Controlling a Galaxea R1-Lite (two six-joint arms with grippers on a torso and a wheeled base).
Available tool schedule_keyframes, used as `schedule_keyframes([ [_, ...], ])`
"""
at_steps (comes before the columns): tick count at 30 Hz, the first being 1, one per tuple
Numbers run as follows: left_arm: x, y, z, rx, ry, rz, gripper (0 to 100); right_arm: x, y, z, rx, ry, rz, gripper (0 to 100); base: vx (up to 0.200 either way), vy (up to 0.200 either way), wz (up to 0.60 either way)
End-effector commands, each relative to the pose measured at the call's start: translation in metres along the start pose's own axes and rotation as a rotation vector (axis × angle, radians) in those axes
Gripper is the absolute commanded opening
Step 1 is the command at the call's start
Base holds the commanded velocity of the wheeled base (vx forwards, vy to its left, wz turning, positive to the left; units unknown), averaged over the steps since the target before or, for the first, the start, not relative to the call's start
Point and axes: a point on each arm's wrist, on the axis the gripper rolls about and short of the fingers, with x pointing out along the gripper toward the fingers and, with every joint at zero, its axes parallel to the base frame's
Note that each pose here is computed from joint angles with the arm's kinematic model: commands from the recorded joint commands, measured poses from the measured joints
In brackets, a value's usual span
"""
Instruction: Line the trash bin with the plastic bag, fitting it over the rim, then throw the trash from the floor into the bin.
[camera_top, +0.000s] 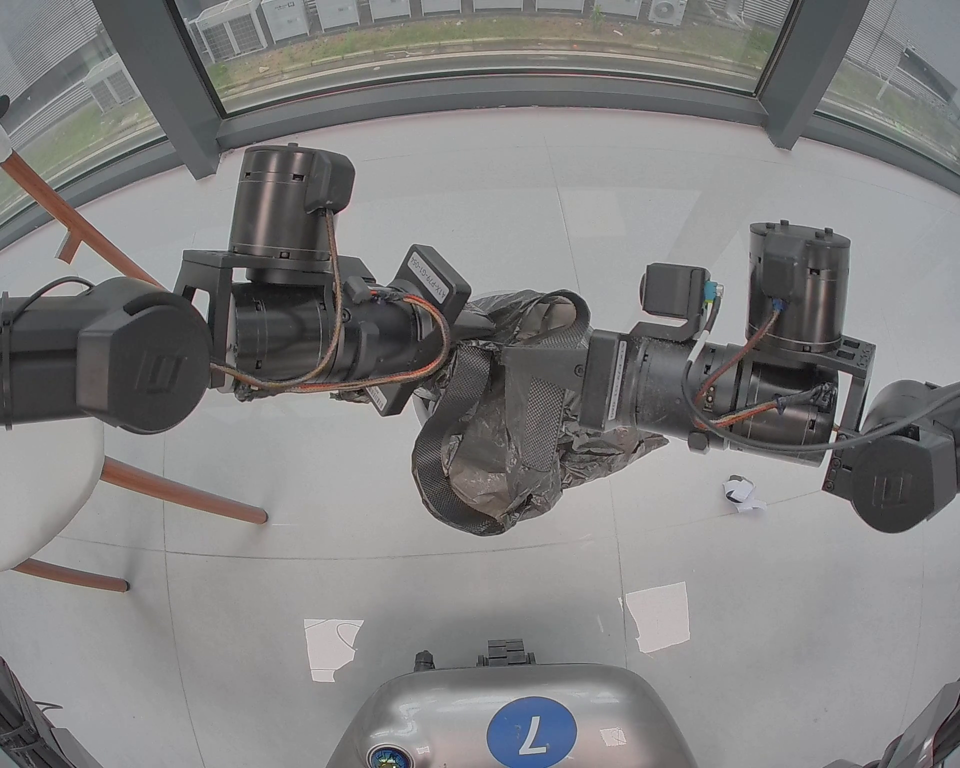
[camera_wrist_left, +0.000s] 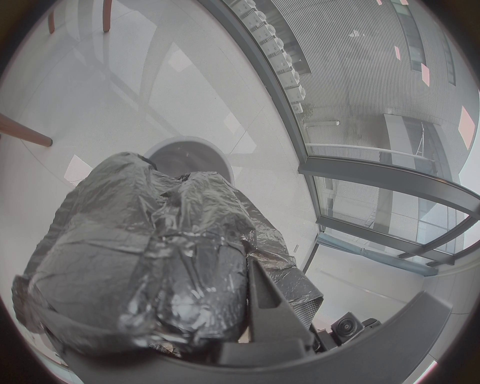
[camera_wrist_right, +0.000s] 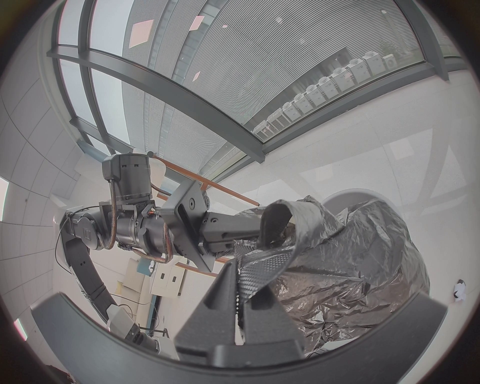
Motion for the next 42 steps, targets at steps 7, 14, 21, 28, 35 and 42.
schedule_keyframes([
  [7, -0.004, 0.003, 0.021, -0.006, -0.075, -0.019, 0, 0.020, -0.014, 0.001, 0.037, 0.005, 0.006, 0, 0.000, 0.000, 0.00],
  [14, -0.005, 0.008, 0.026, -0.014, -0.087, -0.008, 0, 0.027, -0.015, 0.002, 0.057, 0.002, 0.012, 0, 0.000, 0.000, 0.00],
  [21, -0.006, 0.010, 0.029, -0.018, -0.096, 0.000, 0, 0.032, -0.014, 0.003, 0.054, 0.004, 0.036, 0, 0.000, 0.000, 0.00],
  [28, -0.007, 0.013, 0.033, -0.022, -0.108, 0.006, 0, 0.043, -0.015, 0.001, 0.055, 0.010, 0.045, 0, 0.000, 0.000, 0.00],
  [35, -0.011, 0.016, 0.040, -0.029, -0.147, 0.024, 0, 0.051, -0.018, -0.002, 0.058, 0.022, 0.062, 0, 0.000, 0.000, 0.00],
  [42, -0.011, 0.017, 0.042, -0.030, -0.153, 0.026, 0, 0.049, -0.032, 0.005, 0.102, 0.002, 0.035, 0, 0.000, 0.000, 0.00],
])
